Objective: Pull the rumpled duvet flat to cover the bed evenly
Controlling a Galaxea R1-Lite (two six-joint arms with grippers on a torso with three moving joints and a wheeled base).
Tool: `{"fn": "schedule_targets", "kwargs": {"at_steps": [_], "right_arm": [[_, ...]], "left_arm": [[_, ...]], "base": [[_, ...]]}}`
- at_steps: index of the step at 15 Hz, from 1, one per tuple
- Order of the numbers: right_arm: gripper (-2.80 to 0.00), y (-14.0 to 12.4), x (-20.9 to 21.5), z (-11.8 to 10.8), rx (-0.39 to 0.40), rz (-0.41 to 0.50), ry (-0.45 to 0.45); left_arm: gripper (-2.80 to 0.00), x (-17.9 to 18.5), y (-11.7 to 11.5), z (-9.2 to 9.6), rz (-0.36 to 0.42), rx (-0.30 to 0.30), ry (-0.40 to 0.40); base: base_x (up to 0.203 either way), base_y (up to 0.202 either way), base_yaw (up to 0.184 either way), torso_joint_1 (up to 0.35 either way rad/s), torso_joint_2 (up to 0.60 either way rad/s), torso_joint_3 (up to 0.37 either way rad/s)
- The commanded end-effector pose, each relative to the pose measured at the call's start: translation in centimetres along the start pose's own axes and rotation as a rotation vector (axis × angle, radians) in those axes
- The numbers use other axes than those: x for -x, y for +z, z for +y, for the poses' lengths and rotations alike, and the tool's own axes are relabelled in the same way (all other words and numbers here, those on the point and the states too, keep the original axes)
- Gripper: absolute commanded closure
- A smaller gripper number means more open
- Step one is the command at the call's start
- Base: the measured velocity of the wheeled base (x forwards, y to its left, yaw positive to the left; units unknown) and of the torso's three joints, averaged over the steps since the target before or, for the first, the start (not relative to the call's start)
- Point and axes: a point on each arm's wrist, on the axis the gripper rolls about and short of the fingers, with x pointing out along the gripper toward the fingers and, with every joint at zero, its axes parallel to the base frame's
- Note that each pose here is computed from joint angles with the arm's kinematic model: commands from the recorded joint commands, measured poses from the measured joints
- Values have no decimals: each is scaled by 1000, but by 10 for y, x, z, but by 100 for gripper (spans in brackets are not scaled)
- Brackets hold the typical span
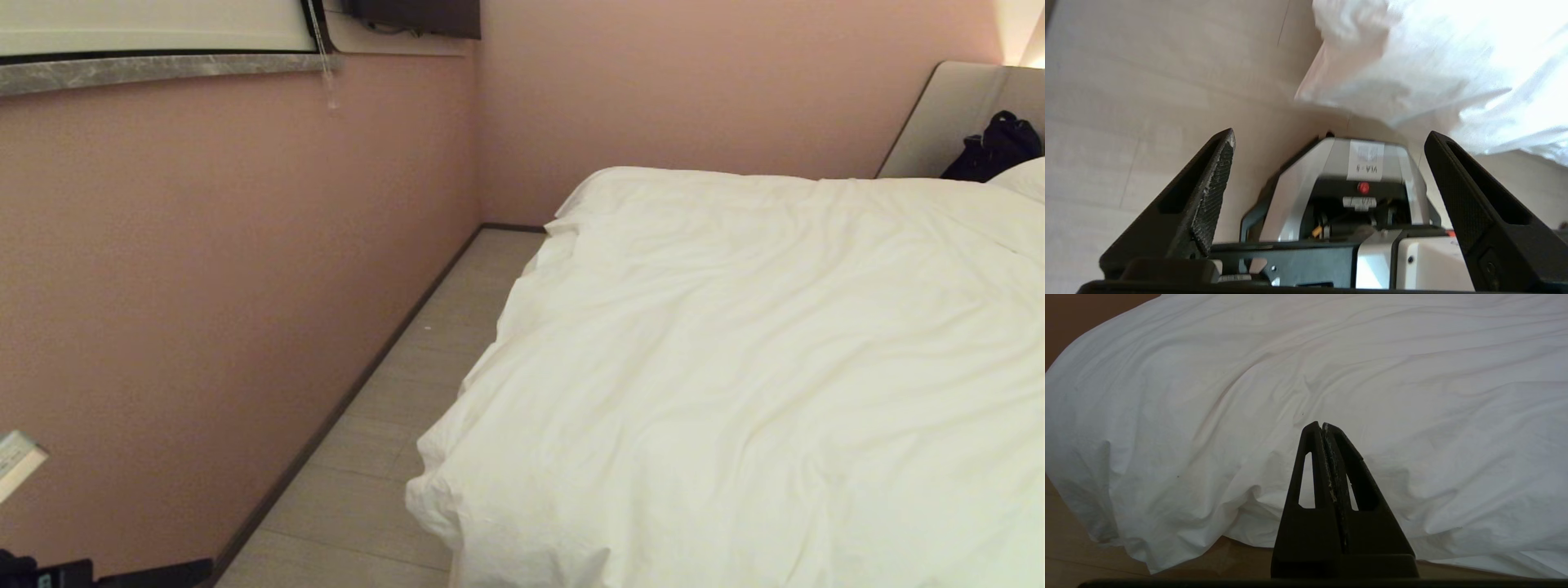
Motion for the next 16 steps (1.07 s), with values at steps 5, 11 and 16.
{"fn": "schedule_targets", "kwargs": {"at_steps": [5,11,16], "right_arm": [[0,0,0,0,0,1,0],[0,0,0,0,0,1,0],[0,0,0,0,0,1,0]], "left_arm": [[-280,33,-8,-13,-179,-77,-68],[-280,64,-38,-21,-373,-177,-123],[-280,80,-70,-19,-586,-281,-128]], "base": [[0,0,0,0,0,0],[0,0,0,0,0,0],[0,0,0,0,0,0]]}}
